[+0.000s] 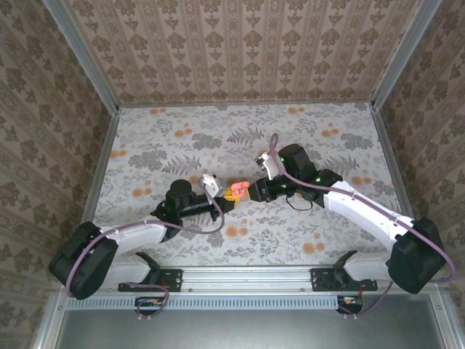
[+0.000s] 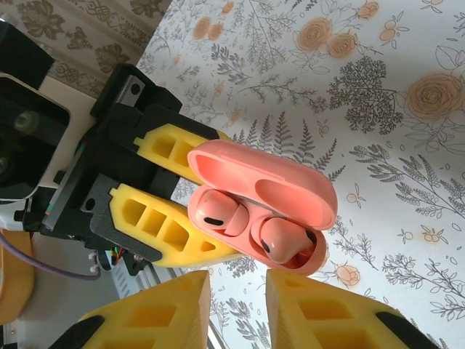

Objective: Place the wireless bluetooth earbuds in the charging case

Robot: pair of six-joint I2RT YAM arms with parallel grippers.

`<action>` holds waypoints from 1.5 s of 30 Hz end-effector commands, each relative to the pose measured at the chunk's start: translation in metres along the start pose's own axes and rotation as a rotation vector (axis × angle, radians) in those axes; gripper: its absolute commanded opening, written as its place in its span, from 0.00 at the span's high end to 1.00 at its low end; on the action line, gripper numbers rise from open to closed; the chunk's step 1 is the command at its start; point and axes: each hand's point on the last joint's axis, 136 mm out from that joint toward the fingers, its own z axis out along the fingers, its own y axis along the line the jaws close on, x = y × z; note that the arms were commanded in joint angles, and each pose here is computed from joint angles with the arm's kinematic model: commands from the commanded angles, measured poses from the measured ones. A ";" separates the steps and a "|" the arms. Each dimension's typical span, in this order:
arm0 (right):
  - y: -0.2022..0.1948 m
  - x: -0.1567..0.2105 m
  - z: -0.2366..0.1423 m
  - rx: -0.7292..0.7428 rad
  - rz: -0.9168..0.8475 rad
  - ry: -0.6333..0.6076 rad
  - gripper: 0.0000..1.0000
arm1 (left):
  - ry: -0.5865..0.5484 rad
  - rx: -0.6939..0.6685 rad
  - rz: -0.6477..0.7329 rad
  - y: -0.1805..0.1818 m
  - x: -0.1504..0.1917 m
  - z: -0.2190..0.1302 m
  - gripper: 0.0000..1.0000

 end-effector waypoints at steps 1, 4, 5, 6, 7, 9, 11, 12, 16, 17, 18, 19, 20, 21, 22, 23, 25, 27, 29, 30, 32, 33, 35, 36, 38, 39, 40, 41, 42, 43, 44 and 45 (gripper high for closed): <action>-0.004 -0.007 0.002 0.012 0.008 -0.016 0.73 | -0.051 0.011 0.058 -0.004 -0.022 0.000 0.82; -0.005 -0.008 0.003 0.014 0.009 -0.020 0.74 | -0.054 0.013 0.060 -0.004 -0.024 0.000 0.82; -0.006 -0.008 0.002 0.015 0.011 -0.022 0.75 | -0.056 0.012 0.062 -0.004 -0.024 0.000 0.82; -0.006 -0.009 0.002 0.014 0.009 -0.026 0.75 | -0.055 0.012 0.061 -0.004 -0.024 0.000 0.82; -0.006 -0.010 0.002 0.013 0.011 -0.030 0.75 | -0.055 0.014 0.061 -0.005 -0.024 0.000 0.82; -0.007 -0.010 0.002 0.014 0.013 -0.033 0.76 | -0.055 0.013 0.060 -0.005 -0.024 0.000 0.82; -0.007 -0.010 0.001 0.016 0.014 -0.034 0.77 | -0.053 0.014 0.063 -0.006 -0.024 -0.001 0.82; -0.008 -0.009 0.002 0.016 0.015 -0.034 0.77 | -0.054 0.014 0.063 -0.006 -0.024 -0.001 0.82; -0.008 -0.009 0.000 0.019 0.017 -0.039 0.77 | -0.055 0.005 0.067 -0.005 -0.024 -0.003 0.82; -0.007 -0.010 -0.002 0.020 0.016 -0.048 0.77 | -0.052 0.007 0.066 -0.006 -0.023 -0.003 0.82; -0.006 -0.011 -0.004 0.021 0.012 -0.059 0.76 | -0.050 0.008 0.065 -0.006 -0.022 -0.003 0.82; -0.005 -0.013 -0.007 0.021 0.012 -0.073 0.76 | -0.049 0.006 0.064 -0.005 -0.021 -0.003 0.82; -0.004 -0.015 -0.011 0.019 0.014 -0.088 0.75 | -0.050 0.007 0.064 -0.006 -0.021 -0.003 0.82; -0.003 -0.016 -0.014 0.019 0.019 -0.098 0.74 | -0.047 0.009 0.061 -0.006 -0.020 -0.003 0.82; -0.003 -0.017 -0.018 0.020 0.027 -0.106 0.73 | -0.046 0.008 0.063 -0.006 -0.020 -0.004 0.82; -0.004 -0.018 -0.020 0.022 0.036 -0.110 0.72 | -0.046 0.009 0.064 -0.007 -0.021 -0.004 0.82; -0.004 -0.019 -0.025 0.027 0.053 -0.117 0.72 | -0.044 0.011 0.066 -0.007 -0.021 -0.004 0.82; -0.006 -0.020 -0.029 0.034 0.082 -0.124 0.71 | -0.044 0.009 0.068 -0.007 -0.021 -0.004 0.82; -0.009 -0.021 -0.032 0.044 0.124 -0.121 0.70 | -0.041 0.007 0.072 -0.007 -0.021 -0.005 0.82; -0.009 -0.021 -0.033 0.043 0.139 -0.119 0.71 | -0.039 0.009 0.074 -0.008 -0.021 -0.005 0.82; -0.010 -0.020 -0.033 0.045 0.175 -0.105 0.71 | -0.033 0.012 0.079 -0.009 -0.021 -0.005 0.82; -0.011 -0.019 -0.033 0.046 0.187 -0.100 0.70 | -0.030 0.014 0.082 -0.009 -0.021 -0.005 0.82; -0.011 -0.020 -0.032 0.042 0.208 -0.093 0.70 | -0.027 0.015 0.085 -0.010 -0.021 -0.005 0.82; -0.011 -0.020 -0.031 0.039 0.214 -0.090 0.69 | -0.027 0.016 0.087 -0.010 -0.021 -0.005 0.82; -0.010 -0.020 -0.030 0.033 0.223 -0.086 0.68 | -0.027 0.016 0.090 -0.010 -0.021 -0.005 0.82; -0.010 -0.021 -0.030 0.031 0.229 -0.084 0.68 | -0.026 0.018 0.091 -0.010 -0.022 -0.005 0.82; -0.010 -0.021 -0.029 0.027 0.230 -0.082 0.68 | -0.025 0.018 0.092 -0.010 -0.022 -0.004 0.82; -0.009 -0.021 -0.028 0.024 0.232 -0.078 0.68 | -0.024 0.018 0.093 -0.010 -0.022 -0.004 0.82; -0.009 -0.021 -0.028 0.023 0.235 -0.076 0.68 | -0.023 0.018 0.094 -0.010 -0.022 -0.004 0.82; -0.009 -0.021 -0.028 0.020 0.236 -0.072 0.68 | -0.024 0.019 0.094 -0.010 -0.022 -0.004 0.82; -0.009 -0.021 -0.027 0.019 0.237 -0.070 0.68 | -0.023 0.019 0.095 -0.010 -0.022 -0.004 0.82; -0.009 -0.020 -0.027 0.020 0.238 -0.069 0.68 | -0.021 0.021 0.094 -0.011 -0.022 -0.004 0.82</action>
